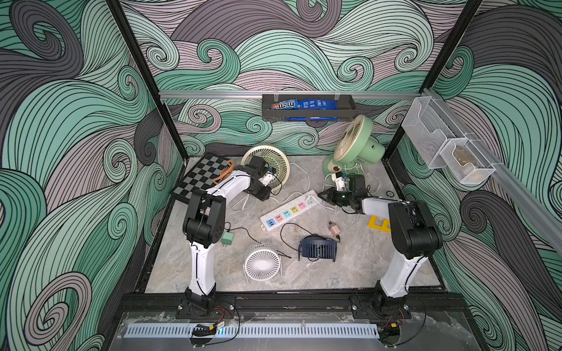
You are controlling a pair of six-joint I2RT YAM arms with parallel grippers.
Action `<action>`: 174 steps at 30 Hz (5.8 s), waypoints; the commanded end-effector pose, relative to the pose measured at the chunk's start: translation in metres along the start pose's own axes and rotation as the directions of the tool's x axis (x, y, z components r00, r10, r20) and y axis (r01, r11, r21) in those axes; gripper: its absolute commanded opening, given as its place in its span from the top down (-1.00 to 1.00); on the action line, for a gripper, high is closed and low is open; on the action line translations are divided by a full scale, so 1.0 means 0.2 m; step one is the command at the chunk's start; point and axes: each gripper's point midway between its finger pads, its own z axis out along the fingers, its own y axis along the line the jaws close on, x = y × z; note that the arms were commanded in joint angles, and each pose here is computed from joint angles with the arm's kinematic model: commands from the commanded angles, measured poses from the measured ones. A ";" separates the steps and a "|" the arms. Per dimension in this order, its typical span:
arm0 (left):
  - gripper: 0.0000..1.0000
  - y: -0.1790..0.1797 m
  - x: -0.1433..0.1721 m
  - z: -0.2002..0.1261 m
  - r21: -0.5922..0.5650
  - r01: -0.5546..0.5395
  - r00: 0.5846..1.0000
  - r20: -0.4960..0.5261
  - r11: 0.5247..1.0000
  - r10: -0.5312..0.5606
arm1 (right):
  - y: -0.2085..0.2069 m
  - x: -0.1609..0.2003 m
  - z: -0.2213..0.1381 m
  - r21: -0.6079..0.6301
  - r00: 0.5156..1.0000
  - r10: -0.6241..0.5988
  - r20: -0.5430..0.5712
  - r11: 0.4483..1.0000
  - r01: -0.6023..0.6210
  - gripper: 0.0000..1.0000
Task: Unplug the desk fan from the power strip
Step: Place the plug at the center of the board, then remove the plug from the socket.
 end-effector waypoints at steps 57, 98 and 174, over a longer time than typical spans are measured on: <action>-0.02 -0.71 -0.30 -0.17 0.711 0.107 0.993 -0.041 0.695 -0.112 | 0.01 -0.03 0.00 0.021 1.000 -0.028 0.002 0.999 0.027 0.91; 0.08 -0.85 -0.60 0.10 0.073 -0.382 0.911 0.200 0.921 0.362 | -0.11 0.14 0.12 0.005 0.997 0.023 -0.068 1.000 -0.023 0.93; 1.00 -0.88 -0.56 0.18 -0.156 -0.470 0.861 0.134 0.869 0.490 | -0.26 0.25 0.18 0.150 0.988 0.090 -0.125 0.986 -0.071 0.95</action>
